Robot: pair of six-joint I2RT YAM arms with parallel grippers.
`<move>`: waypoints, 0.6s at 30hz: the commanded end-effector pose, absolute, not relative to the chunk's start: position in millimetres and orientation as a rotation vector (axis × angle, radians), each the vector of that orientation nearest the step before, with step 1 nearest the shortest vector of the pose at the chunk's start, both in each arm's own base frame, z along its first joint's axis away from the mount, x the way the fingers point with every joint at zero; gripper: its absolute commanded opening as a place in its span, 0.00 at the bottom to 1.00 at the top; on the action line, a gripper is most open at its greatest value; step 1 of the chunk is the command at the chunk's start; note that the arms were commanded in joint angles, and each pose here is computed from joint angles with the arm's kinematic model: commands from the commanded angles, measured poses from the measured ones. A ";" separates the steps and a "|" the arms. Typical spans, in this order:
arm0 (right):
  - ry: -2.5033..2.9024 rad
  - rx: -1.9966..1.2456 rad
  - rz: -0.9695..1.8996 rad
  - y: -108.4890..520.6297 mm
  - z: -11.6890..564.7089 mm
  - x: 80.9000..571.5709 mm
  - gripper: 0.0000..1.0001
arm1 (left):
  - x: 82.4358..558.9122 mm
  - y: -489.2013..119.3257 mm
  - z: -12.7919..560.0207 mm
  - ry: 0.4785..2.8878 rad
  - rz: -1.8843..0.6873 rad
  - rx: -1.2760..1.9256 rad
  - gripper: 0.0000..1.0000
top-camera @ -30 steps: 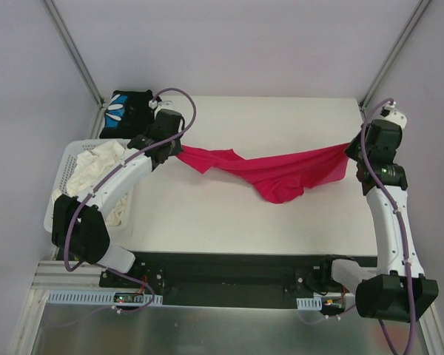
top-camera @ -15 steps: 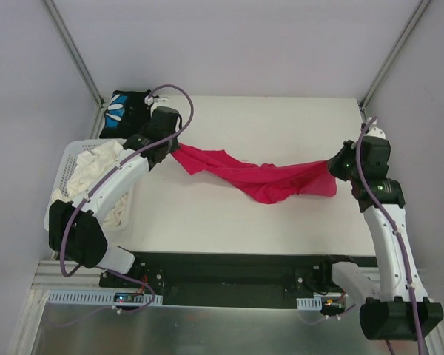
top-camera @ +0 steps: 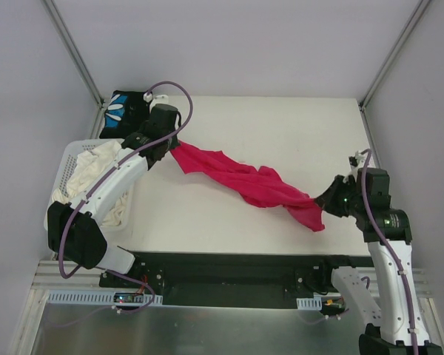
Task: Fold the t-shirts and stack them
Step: Flatten out the tshirt
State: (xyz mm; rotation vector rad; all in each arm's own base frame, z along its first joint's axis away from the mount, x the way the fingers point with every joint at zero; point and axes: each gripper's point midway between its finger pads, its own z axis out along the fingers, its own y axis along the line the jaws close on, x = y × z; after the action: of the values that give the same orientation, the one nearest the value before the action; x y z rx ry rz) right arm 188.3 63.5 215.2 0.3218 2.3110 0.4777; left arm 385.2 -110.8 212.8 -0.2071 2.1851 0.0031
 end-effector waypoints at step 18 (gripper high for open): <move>2.474 0.252 0.445 63.2 200.3 170.8 0.45 | 389.9 -107.0 235.3 2.134 -0.009 -0.216 0.00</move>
State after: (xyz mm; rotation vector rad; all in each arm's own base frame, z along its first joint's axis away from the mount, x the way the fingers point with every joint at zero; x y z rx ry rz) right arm 142.2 64.8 199.7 0.2723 2.4884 0.4744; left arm 385.3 -110.5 213.1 -0.1945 2.1860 0.0077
